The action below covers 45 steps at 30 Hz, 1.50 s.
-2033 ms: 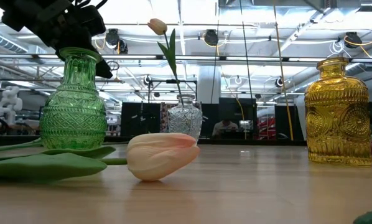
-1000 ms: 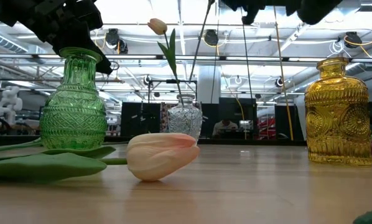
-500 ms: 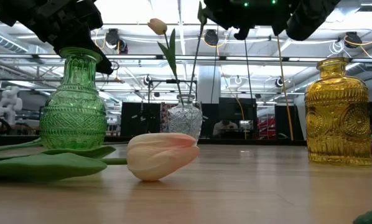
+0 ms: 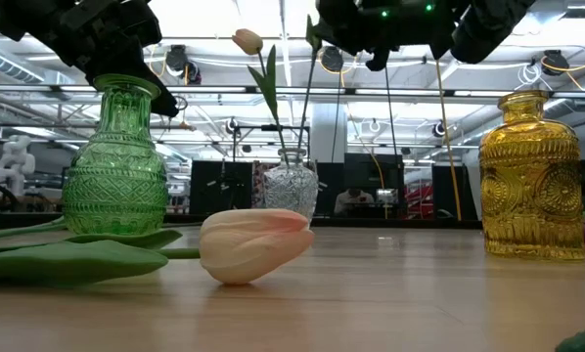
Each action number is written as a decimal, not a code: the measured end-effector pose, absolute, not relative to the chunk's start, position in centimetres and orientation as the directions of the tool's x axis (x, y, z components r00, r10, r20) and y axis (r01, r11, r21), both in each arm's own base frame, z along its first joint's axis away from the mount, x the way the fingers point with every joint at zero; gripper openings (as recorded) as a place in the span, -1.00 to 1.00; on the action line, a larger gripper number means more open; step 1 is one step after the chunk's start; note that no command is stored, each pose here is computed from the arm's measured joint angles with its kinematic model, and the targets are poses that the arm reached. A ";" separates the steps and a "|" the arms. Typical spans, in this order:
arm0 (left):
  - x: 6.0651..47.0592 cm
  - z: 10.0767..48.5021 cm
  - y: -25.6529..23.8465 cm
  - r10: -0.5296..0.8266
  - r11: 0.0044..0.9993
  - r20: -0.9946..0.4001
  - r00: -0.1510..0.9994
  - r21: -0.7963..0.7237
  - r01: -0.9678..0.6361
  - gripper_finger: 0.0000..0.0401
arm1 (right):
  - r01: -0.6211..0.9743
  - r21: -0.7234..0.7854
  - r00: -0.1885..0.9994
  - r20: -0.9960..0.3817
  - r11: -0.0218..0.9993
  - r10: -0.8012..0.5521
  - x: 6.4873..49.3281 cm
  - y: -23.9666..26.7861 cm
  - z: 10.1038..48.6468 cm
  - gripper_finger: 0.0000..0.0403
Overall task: Sort flowers into vase by color
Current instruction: Put the top pink flower into the transparent vase, then put the pink flower into the transparent vase
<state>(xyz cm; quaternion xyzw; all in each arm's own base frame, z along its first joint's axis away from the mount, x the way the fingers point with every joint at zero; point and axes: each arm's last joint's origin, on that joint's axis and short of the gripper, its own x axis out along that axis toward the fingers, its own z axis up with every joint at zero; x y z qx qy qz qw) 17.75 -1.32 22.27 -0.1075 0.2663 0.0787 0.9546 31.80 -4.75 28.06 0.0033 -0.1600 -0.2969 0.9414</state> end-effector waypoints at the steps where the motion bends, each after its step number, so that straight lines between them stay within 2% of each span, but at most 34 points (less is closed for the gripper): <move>1: 17.8 22.3 -1.3 0.093 0.964 -0.523 0.848 -0.165 -0.207 -0.37 | 0.558 0.100 0.774 0.297 0.824 -0.560 31.8 -4.7 28.0 -0.91; 9: 18.0 22.7 -1.3 0.091 0.969 -0.482 0.872 -0.157 -0.188 -0.37 | 0.560 0.096 0.790 0.239 0.823 -0.565 32.6 -5.0 26.5 -0.91; 22: 18.0 22.7 -1.3 0.091 0.971 -0.478 0.874 -0.153 -0.185 -0.37 | 0.565 0.110 0.786 0.232 0.818 -0.574 34.3 -5.2 23.1 -0.91; 27: 18.0 22.7 -1.3 0.091 0.971 -0.480 0.873 -0.153 -0.186 -0.37 | 0.617 0.119 0.752 0.201 0.778 -0.628 34.5 -5.4 22.2 -0.88; 34: 18.0 22.7 -1.3 0.091 0.971 -0.480 0.872 -0.153 -0.186 -0.37 | 0.619 0.115 0.751 0.204 0.777 -0.628 34.5 -5.3 22.2 -0.57; 45: 18.3 24.5 -1.8 0.077 0.975 -0.426 0.901 -0.155 -0.157 -0.37 | 0.608 0.142 0.734 0.274 0.781 -0.622 32.2 -3.6 27.4 0.21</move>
